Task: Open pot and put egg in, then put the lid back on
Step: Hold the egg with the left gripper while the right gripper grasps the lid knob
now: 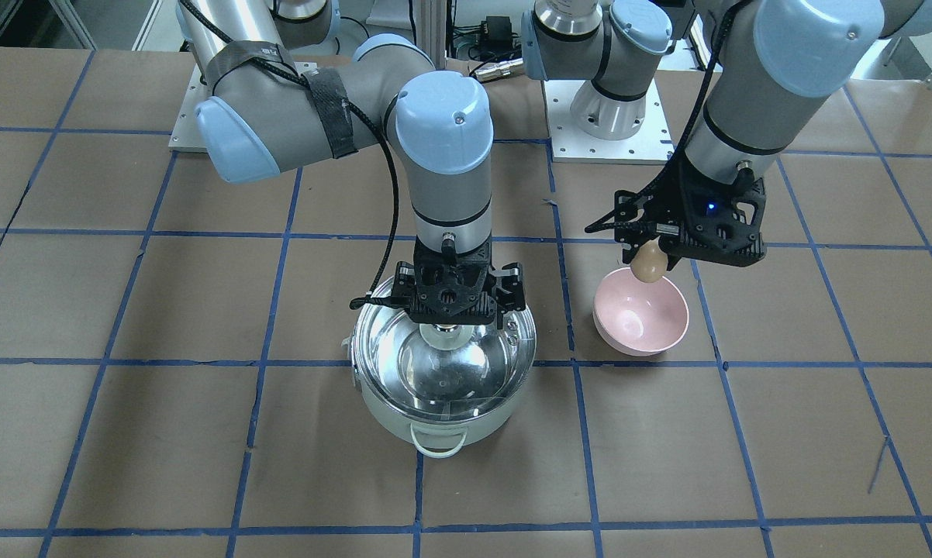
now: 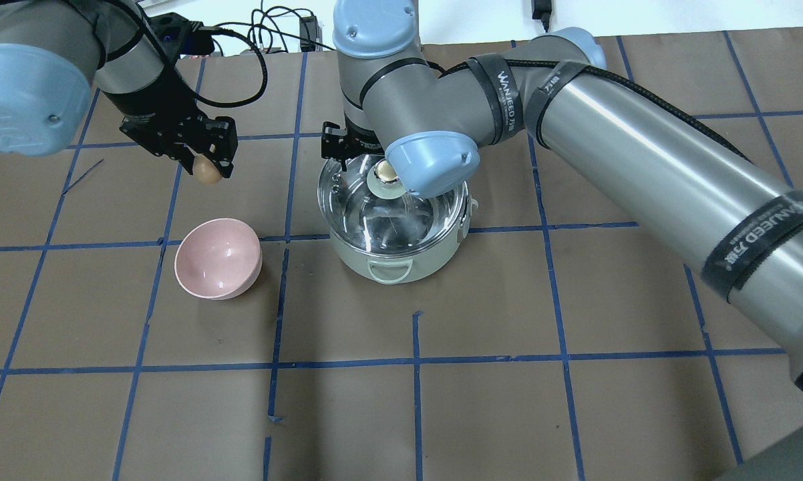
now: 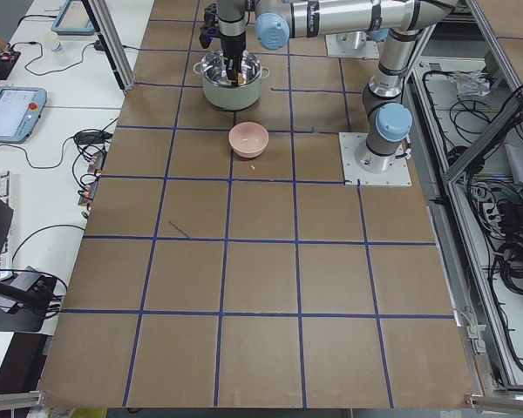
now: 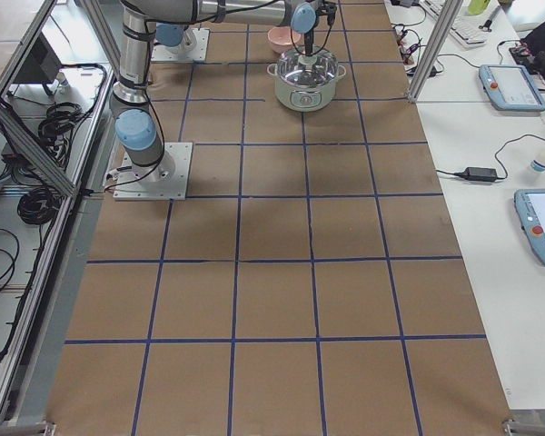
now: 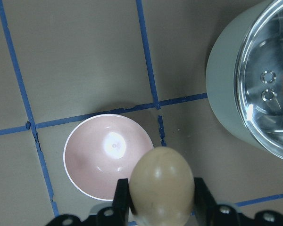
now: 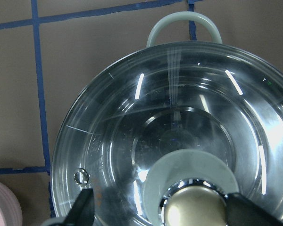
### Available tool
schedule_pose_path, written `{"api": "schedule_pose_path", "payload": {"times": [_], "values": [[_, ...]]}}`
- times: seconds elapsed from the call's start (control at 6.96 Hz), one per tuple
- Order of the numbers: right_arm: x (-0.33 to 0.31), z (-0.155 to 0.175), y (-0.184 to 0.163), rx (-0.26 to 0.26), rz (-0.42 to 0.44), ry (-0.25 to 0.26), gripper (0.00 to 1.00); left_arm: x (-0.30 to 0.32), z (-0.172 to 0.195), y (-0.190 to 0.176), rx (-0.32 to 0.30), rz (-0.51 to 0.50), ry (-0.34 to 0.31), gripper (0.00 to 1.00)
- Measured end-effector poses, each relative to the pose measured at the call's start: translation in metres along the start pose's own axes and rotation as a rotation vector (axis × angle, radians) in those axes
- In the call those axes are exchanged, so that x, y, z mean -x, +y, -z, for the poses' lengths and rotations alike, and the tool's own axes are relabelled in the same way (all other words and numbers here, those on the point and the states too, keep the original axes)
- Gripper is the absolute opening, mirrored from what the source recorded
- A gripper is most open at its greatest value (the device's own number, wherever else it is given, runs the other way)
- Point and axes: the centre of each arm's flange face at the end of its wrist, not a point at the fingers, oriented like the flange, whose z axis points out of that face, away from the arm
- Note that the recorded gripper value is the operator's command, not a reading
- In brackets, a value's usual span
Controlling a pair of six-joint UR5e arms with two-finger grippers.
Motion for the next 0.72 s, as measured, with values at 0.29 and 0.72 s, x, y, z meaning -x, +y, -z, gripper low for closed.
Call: {"api": "schedule_pose_path", "payload": {"times": [0.29,0.72], "values": [[-0.004,-0.008,0.005,0.001,0.004,0.005,1.00,0.000,0.000,0.000,0.000,0.000,0.002,0.28],[-0.005,0.021,0.004,-0.046,0.003,-0.016,1.00,0.003,0.002,0.000,-0.003,0.004,0.002,0.28]]}}
